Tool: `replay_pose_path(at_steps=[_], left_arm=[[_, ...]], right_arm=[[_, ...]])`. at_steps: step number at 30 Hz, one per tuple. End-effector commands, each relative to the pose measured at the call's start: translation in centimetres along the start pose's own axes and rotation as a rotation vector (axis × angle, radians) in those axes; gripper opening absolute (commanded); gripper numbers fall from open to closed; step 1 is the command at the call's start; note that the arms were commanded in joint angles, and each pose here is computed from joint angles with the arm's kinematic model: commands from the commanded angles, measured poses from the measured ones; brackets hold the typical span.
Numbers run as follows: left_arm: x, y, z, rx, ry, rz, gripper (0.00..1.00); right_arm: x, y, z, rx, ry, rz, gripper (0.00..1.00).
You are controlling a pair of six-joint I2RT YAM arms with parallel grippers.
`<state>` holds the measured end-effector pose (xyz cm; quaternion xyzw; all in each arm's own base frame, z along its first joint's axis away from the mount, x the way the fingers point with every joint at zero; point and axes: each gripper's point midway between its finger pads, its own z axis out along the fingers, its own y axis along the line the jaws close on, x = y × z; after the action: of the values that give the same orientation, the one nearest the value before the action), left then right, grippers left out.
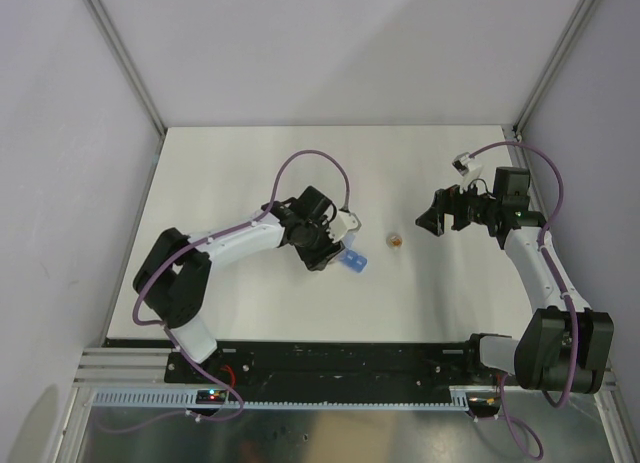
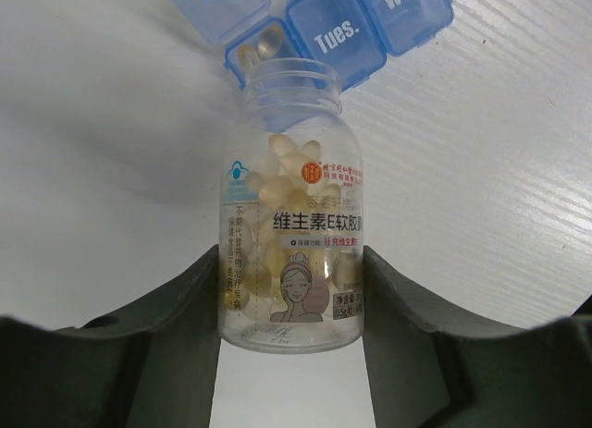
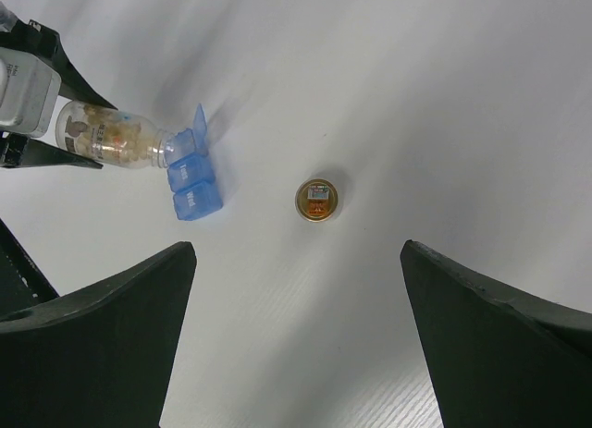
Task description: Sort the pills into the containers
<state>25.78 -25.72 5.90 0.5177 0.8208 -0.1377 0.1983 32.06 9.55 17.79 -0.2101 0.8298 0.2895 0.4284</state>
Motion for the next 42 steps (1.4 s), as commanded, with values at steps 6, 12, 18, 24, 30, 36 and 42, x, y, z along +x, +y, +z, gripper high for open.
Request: replay_pose_path(at_steps=[6,12,18,24,30,36,42], left_arm=[[-2.0,0.6,-1.0,-0.029,-0.043,0.039,0.00],[-2.0,0.6,-1.1,-0.035,-0.053,0.038,0.00],[-2.2,0.9,-1.5,-0.062,-0.089,0.041,0.00],[-2.3,0.9,-1.8,-0.077,-0.120,0.045,0.00],[-2.3,0.8,-2.1,-0.090,-0.155,0.044,0.00],[-2.4,0.7,-2.3,-0.099,-0.196,0.041,0.00],[-2.5,0.2,-2.5,-0.095,-0.253,0.042,0.00]], right_arm=[[-0.5,0.3,-0.3,-0.015,-0.022,-0.027,0.99],[-0.5,0.4,-0.3,-0.016,-0.021,-0.027,0.99],[-0.4,0.3,-0.2,-0.016,-0.019,-0.024,0.99],[-0.3,0.2,-0.1,-0.014,-0.014,-0.018,0.99],[-0.3,0.1,-0.1,-0.014,-0.014,-0.016,0.99],[-0.4,0.2,-0.2,-0.014,-0.017,-0.015,1.00],[-0.4,0.3,-0.1,-0.017,-0.017,-0.011,0.99]])
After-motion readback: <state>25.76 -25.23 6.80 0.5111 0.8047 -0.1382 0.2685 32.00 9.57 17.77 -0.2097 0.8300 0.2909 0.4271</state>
